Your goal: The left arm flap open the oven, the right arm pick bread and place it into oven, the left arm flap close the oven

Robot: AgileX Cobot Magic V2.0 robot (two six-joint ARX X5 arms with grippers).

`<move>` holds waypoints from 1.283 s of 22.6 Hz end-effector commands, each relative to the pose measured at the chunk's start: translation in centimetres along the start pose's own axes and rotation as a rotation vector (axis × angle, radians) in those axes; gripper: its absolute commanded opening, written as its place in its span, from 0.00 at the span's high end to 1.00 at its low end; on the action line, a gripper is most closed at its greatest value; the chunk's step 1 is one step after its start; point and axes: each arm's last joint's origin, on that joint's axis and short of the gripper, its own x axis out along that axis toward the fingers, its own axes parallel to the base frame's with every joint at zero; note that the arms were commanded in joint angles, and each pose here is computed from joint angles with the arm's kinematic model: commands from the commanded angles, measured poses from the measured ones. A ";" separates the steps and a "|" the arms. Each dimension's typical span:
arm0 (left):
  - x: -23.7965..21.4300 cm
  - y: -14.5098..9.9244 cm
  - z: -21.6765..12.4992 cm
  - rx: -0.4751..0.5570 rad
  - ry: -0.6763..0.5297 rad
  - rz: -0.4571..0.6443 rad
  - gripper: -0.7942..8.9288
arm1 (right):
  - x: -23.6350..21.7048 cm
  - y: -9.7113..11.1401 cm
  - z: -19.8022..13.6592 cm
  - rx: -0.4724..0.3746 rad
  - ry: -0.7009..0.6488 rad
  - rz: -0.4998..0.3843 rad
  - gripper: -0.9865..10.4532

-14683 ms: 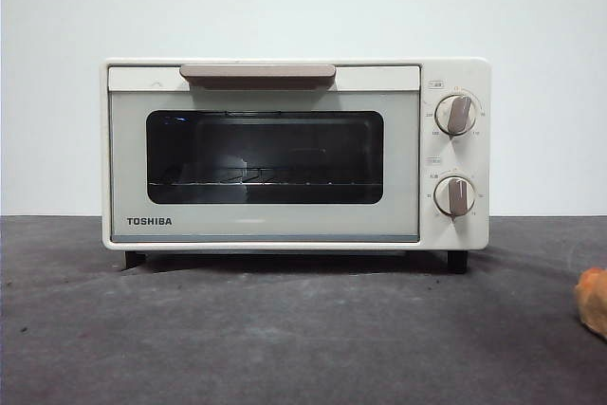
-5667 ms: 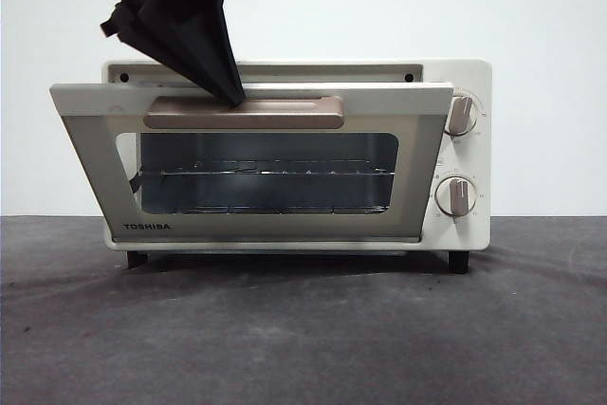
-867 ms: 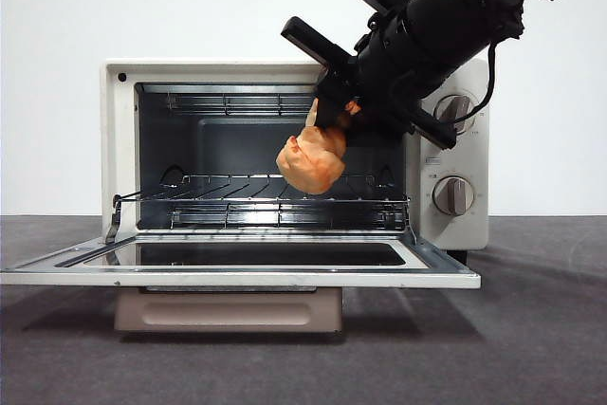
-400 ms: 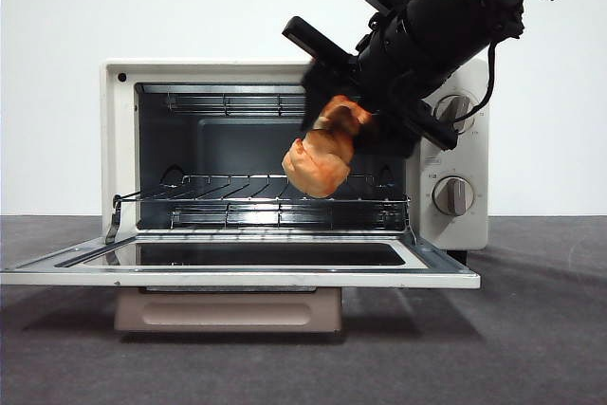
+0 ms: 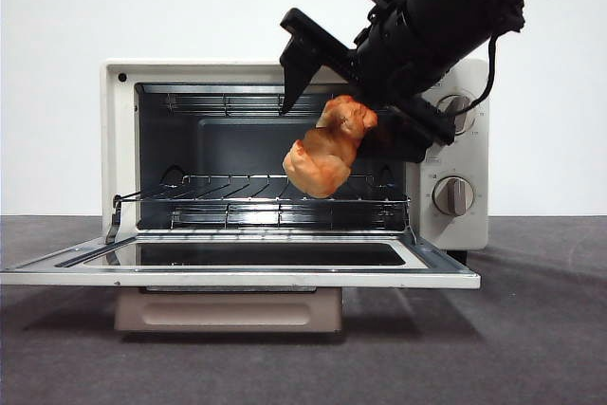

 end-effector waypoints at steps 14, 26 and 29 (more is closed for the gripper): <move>-0.4 0.0 0.3 0.009 -0.004 -0.006 0.91 | -0.1 0.1 -0.3 0.068 0.054 -0.037 0.48; -0.4 0.0 0.2 0.011 0.003 -0.004 0.91 | -0.6 0.4 -0.5 0.080 0.091 -0.052 0.45; -0.4 0.1 0.1 0.013 0.008 0.018 0.91 | -2.6 1.1 -0.1 0.070 0.134 -0.081 0.45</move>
